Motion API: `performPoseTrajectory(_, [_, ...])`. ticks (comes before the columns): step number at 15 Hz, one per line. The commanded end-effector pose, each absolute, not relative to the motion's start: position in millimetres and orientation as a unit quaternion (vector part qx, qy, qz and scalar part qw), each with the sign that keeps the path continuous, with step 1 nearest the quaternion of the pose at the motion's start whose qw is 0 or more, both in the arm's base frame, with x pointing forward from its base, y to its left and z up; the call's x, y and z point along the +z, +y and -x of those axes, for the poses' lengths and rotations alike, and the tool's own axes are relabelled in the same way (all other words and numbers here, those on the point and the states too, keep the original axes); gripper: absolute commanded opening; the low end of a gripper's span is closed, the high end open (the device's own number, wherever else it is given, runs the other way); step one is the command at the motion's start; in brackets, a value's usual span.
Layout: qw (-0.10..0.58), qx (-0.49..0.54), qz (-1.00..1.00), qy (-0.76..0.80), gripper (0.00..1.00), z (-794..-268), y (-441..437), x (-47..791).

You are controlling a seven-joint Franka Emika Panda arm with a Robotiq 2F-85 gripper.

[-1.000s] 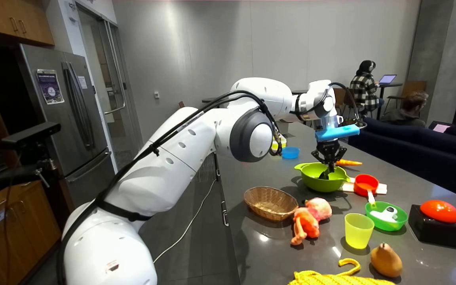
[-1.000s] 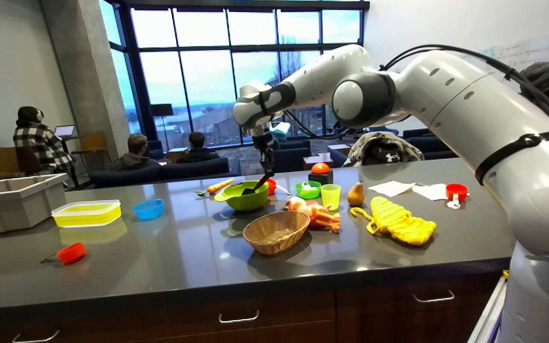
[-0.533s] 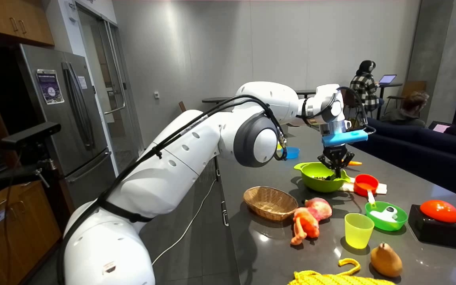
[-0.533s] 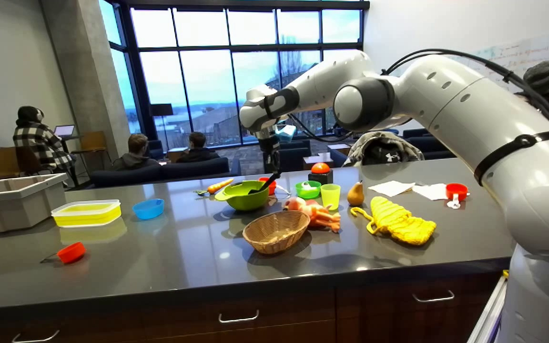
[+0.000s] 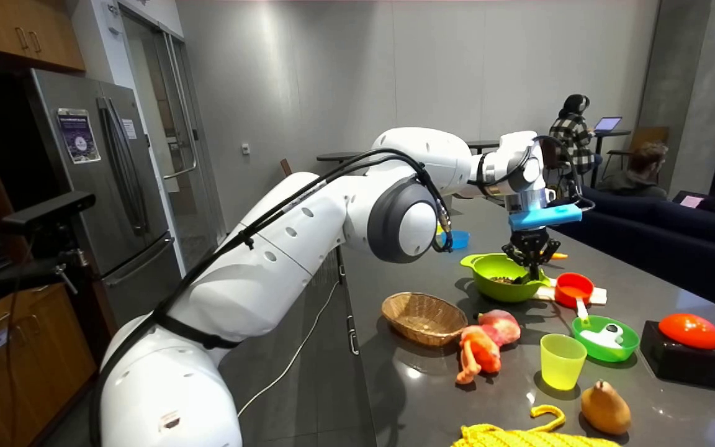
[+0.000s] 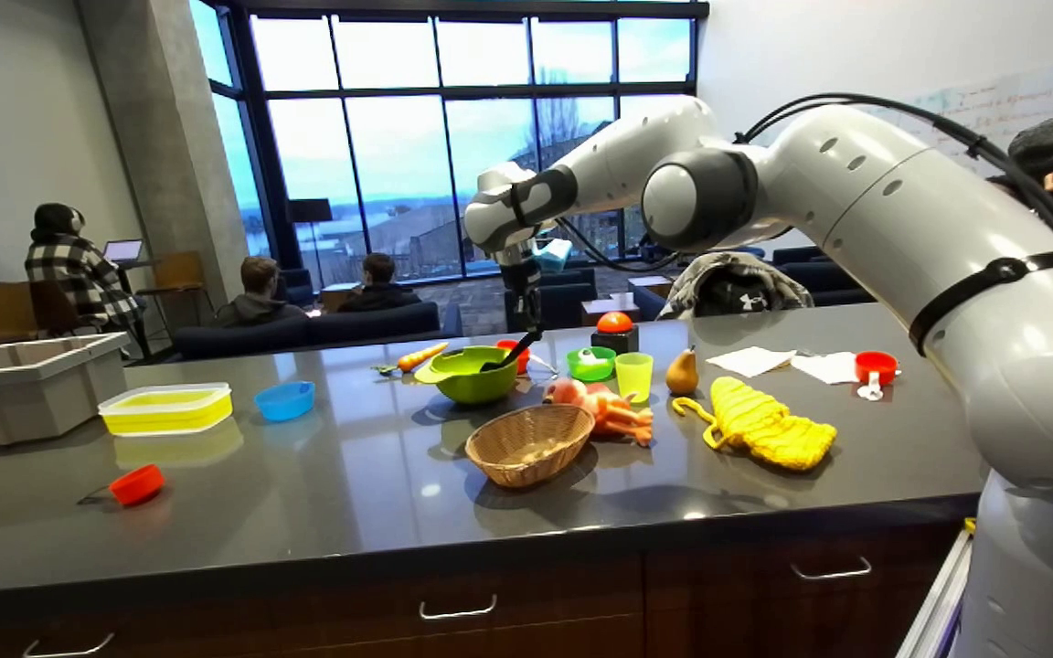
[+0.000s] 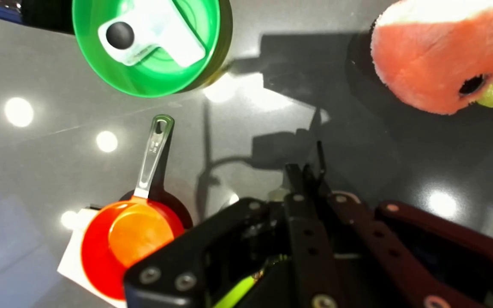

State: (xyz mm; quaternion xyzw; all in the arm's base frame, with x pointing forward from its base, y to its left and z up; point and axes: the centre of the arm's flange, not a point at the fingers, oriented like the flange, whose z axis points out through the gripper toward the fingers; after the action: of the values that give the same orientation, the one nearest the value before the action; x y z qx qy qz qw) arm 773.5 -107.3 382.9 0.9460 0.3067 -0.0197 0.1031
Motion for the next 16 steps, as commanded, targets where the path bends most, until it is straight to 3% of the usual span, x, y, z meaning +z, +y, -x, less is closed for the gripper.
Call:
performPoseTrajectory(1, [0.103,-0.028,-0.945,0.309,0.01,-766,-106,395])
performPoseTrajectory(16, [0.097,-0.039,-0.935,0.340,0.01,-764,-60,405])
